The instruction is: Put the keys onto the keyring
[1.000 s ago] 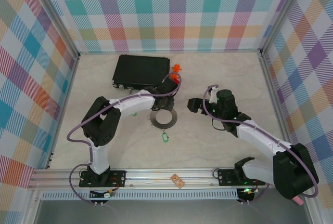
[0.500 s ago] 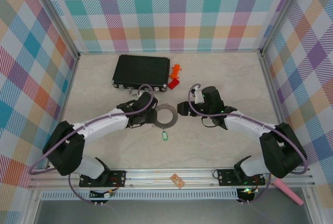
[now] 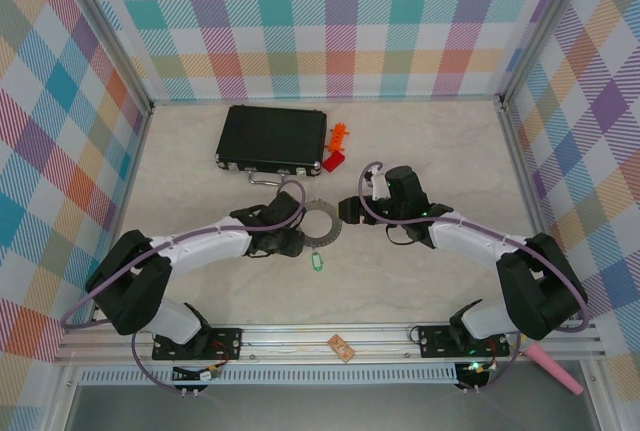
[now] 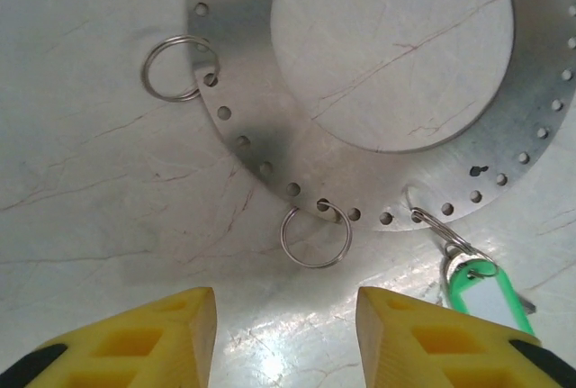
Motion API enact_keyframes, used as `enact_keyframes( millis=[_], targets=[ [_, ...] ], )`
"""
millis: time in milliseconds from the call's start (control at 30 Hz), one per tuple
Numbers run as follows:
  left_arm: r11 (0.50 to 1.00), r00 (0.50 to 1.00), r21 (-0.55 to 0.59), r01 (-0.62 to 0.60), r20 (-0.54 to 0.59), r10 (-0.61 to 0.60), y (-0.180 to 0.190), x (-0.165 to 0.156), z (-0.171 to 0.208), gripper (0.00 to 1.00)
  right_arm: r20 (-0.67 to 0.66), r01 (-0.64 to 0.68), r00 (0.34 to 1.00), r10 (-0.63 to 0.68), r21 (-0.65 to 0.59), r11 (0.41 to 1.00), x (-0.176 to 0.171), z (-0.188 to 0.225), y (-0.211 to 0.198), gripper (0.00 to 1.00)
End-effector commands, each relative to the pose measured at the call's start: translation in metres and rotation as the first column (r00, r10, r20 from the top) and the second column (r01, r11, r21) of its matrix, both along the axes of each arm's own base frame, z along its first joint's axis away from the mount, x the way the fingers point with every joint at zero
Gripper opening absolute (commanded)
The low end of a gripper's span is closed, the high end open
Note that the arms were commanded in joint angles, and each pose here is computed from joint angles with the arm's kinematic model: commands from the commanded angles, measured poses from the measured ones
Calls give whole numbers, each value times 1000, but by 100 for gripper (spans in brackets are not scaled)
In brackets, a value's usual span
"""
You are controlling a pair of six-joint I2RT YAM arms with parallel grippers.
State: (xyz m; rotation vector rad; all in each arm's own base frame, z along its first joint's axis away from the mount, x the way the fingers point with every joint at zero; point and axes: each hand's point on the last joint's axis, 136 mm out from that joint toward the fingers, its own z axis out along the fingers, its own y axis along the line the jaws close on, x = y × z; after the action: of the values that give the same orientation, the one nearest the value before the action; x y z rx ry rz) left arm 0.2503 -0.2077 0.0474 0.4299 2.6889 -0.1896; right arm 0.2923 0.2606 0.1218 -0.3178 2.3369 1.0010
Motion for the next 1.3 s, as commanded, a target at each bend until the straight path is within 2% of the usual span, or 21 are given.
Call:
enact_keyframes(
  millis=[0, 133, 367, 567, 667, 833, 967, 1200, 1267],
  targets=[
    [994, 997, 78, 76, 9, -77, -1, 0, -1, 46, 37, -14, 999, 14, 6, 1000, 3, 14, 3, 75],
    [984, 992, 130, 117, 28, -122, -5, -1, -5, 49, 36, -15, 999, 14, 8, 1000, 3, 15, 3, 75],
    [964, 987, 221, 147, 25, -157, -7, 4, -15, 48, 33, -16, 999, 16, 7, 1000, 2, 14, 3, 75],
    [941, 989, 319, 115, 55, -140, -1, 21, -14, 36, 37, -14, 999, 14, 7, 1000, 2, 16, 3, 75],
    [944, 988, 310, 114, 68, -141, -6, 26, -11, 31, 39, -14, 999, 14, 8, 1000, 2, 17, 3, 75],
    [951, 984, 269, 154, 51, -173, -15, 22, -12, 30, 39, -12, 999, 12, 5, 1000, 3, 16, 2, 75],
    [946, 983, 281, 161, 41, -179, -15, 23, -16, 30, 38, -13, 999, 13, 5, 1000, 3, 16, 3, 75],
    [944, 983, 297, 146, 63, -172, -14, 28, -12, 39, 34, -14, 999, 14, 5, 1000, 2, 15, 3, 75],
    [945, 982, 295, 145, 74, -173, -15, 30, -10, 40, 35, -13, 999, 13, 5, 1000, 3, 15, 3, 75]
  ],
)
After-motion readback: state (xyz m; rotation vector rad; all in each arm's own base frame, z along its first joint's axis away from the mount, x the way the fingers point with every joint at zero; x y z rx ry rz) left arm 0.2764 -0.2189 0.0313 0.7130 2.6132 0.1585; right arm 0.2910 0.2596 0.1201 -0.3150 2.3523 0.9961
